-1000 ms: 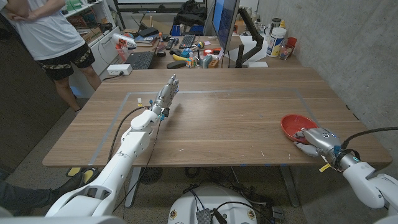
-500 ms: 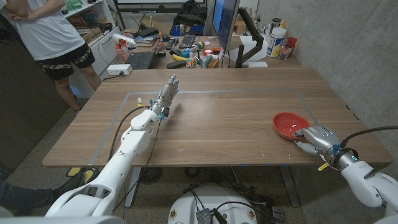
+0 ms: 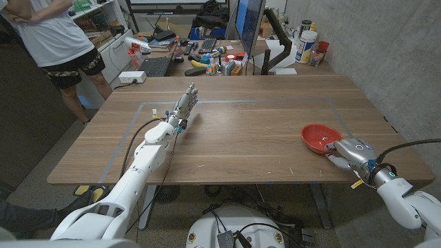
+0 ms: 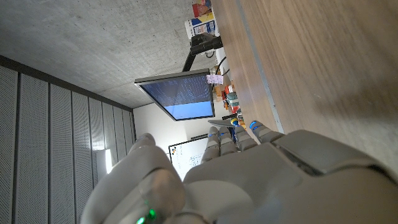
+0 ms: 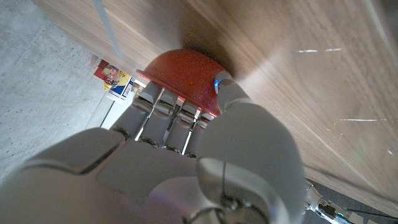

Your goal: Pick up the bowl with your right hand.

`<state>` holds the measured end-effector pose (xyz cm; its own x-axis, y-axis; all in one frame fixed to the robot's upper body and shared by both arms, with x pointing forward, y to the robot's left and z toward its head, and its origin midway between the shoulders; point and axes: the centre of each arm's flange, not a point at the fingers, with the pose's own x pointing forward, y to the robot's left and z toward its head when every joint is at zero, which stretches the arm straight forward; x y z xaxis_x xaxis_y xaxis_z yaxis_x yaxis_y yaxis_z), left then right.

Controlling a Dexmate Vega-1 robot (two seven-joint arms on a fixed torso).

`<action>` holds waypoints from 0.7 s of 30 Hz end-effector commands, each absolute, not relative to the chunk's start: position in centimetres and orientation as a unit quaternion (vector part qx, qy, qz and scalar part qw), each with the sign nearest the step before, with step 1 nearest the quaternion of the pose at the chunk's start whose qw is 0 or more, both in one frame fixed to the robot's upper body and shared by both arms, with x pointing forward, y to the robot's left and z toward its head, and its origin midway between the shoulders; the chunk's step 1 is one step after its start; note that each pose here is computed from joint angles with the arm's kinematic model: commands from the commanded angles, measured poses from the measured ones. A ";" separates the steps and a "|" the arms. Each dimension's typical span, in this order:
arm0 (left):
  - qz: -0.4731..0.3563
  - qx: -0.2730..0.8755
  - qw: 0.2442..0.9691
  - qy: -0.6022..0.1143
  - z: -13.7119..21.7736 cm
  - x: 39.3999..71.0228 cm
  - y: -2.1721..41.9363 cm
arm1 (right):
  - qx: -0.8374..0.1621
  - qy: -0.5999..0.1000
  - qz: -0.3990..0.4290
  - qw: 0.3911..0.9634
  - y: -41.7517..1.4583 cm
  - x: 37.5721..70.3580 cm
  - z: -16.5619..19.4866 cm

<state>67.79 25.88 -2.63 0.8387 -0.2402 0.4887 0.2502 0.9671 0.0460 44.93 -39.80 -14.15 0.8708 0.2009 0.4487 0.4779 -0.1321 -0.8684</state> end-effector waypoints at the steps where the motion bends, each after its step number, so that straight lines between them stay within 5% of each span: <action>1: -0.131 -0.010 0.958 -0.256 -2.4 68.0 26.0 | -0.743 -0.230 -0.124 0.616 -39.6 44.6 -13.7; 21: -0.134 -0.008 0.955 -0.265 -1.7 67.8 26.0 | -0.739 -0.247 -0.152 0.608 -39.4 43.5 -12.0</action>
